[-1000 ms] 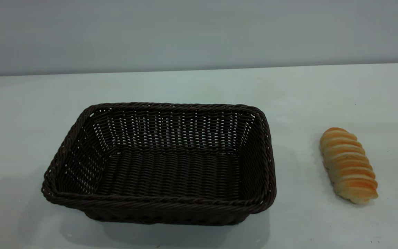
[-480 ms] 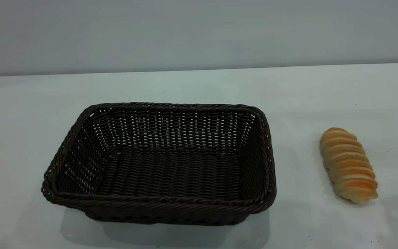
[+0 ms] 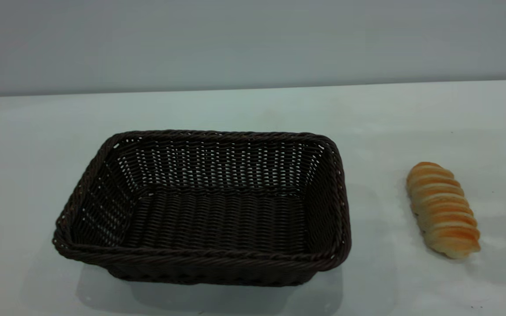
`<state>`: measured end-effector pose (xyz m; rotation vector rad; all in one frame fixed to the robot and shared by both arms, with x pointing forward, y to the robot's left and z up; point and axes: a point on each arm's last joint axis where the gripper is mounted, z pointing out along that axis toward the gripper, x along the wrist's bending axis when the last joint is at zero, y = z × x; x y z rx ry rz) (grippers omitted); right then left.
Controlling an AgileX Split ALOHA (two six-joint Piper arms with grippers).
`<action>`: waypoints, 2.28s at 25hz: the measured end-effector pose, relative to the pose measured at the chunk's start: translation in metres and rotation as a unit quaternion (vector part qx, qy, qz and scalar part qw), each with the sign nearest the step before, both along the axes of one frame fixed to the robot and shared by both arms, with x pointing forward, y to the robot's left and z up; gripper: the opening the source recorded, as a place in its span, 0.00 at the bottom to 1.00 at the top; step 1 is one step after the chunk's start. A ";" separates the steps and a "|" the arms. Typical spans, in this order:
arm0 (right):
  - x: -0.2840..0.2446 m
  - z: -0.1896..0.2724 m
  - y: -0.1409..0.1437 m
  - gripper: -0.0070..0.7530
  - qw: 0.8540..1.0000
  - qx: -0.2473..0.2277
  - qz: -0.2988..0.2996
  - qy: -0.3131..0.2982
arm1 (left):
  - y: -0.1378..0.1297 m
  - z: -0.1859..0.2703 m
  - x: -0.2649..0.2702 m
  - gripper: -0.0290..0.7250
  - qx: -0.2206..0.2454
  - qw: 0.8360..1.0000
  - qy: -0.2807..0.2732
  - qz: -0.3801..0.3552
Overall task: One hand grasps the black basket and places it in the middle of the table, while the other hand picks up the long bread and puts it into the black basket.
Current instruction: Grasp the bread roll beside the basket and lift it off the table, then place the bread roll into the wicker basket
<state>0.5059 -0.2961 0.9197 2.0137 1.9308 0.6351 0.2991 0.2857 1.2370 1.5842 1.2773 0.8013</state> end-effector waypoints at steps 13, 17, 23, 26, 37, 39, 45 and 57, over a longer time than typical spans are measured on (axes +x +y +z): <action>0.034 -0.062 0.046 0.73 0.997 -0.019 0.055 0.049 | 0.017 0.004 -0.062 0.82 -0.016 0.996 -0.086 -0.026; 0.038 -0.079 0.051 0.73 0.995 -0.023 0.062 0.068 | 0.016 0.003 -0.064 0.82 -0.023 0.996 -0.078 -0.035; 0.036 -0.104 0.050 0.70 0.993 -0.031 0.060 0.100 | 0.015 0.003 -0.065 0.82 -0.026 0.996 -0.077 -0.038; 0.036 -0.108 0.050 0.52 0.992 -0.034 0.065 0.103 | 0.015 0.003 -0.065 0.82 -0.026 0.996 -0.077 -0.038; 0.046 -0.037 0.053 0.08 0.996 -0.032 0.087 -0.005 | 0.015 0.003 -0.065 0.82 -0.026 0.996 -0.078 -0.038; 0.047 -0.009 0.054 0.08 0.995 -0.022 0.091 -0.040 | 0.015 0.003 -0.065 0.82 -0.026 0.996 -0.078 -0.038; 0.031 0.084 0.099 0.07 0.975 0.034 0.161 -0.150 | 0.014 0.004 -0.065 0.82 -0.033 0.995 -0.081 -0.044; -0.046 0.056 0.235 0.07 0.922 0.073 0.370 -0.087 | 0.010 0.008 -0.066 0.82 -0.055 0.992 -0.096 -0.062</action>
